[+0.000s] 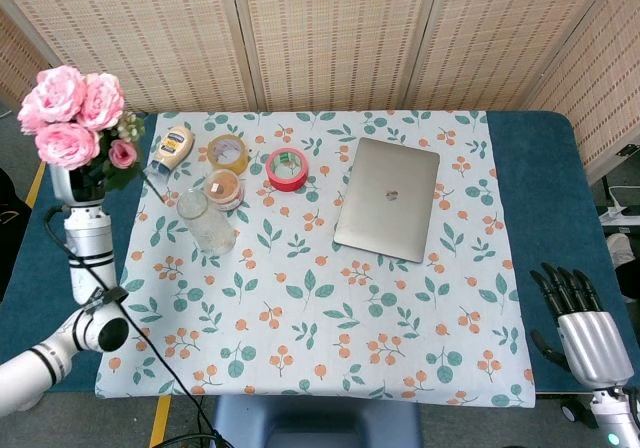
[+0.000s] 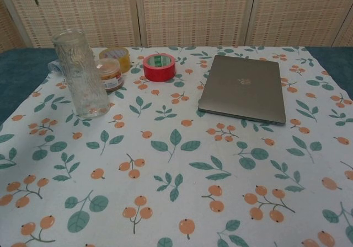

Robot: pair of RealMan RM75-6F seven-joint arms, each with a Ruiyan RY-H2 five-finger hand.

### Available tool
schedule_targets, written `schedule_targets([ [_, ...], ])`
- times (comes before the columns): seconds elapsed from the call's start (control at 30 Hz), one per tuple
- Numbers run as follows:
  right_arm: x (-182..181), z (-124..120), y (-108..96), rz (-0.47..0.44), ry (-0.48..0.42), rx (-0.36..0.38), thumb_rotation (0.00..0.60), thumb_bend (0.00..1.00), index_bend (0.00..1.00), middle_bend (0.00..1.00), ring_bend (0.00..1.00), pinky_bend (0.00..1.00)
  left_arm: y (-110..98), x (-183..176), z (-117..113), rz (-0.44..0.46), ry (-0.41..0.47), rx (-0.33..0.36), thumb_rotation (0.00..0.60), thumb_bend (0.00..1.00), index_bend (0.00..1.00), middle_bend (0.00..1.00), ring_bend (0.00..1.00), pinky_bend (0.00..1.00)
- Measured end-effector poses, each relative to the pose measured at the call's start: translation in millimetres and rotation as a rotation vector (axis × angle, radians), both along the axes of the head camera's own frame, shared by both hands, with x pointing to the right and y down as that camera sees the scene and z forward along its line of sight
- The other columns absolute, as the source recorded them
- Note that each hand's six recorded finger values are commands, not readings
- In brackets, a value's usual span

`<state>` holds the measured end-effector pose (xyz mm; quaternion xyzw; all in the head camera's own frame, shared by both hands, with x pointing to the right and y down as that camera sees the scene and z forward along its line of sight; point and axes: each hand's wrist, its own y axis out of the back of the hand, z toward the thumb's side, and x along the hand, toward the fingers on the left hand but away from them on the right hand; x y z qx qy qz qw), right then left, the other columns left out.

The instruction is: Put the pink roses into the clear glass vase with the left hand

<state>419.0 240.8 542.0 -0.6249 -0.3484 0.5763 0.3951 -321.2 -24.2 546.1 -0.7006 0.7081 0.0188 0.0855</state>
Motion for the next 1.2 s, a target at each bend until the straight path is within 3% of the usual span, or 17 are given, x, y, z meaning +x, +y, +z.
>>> schedule_targets([
  [0.33, 4, -3, -2, 0.016, 0.001, 0.01, 0.6, 0.24, 0.0, 0.0, 0.0, 0.0, -3, 33, 31, 0.03, -0.068, -0.024, 0.6, 0.55, 0.65, 0.64, 0.53, 0.16],
  [0.87, 6, -7, -2, 0.023, -0.005, 0.02, 0.6, 0.24, 0.0, 0.0, 0.0, 0.0, 10, 44, 75, 0.058, -0.157, -0.081, 0.6, 0.54, 0.63, 0.62, 0.49, 0.16],
  [1.0, 6, -6, -3, 0.022, -0.003, 0.016, 0.6, 0.24, 0.0, 0.0, 0.0, 0.0, 20, 41, 88, 0.081, -0.205, -0.103, 0.6, 0.51, 0.51, 0.51, 0.35, 0.14],
  [1.1, 5, -5, -2, 0.018, -0.005, 0.013, 0.6, 0.24, 0.0, 0.0, 0.0, 0.0, 31, 39, 99, 0.106, -0.236, -0.134, 0.6, 0.49, 0.41, 0.47, 0.3, 0.13],
  [1.2, 5, -6, -2, 0.018, -0.008, 0.016, 0.6, 0.24, 0.0, 0.0, 0.0, 0.0, 45, 35, 110, 0.137, -0.278, -0.161, 0.6, 0.46, 0.2, 0.31, 0.18, 0.09],
])
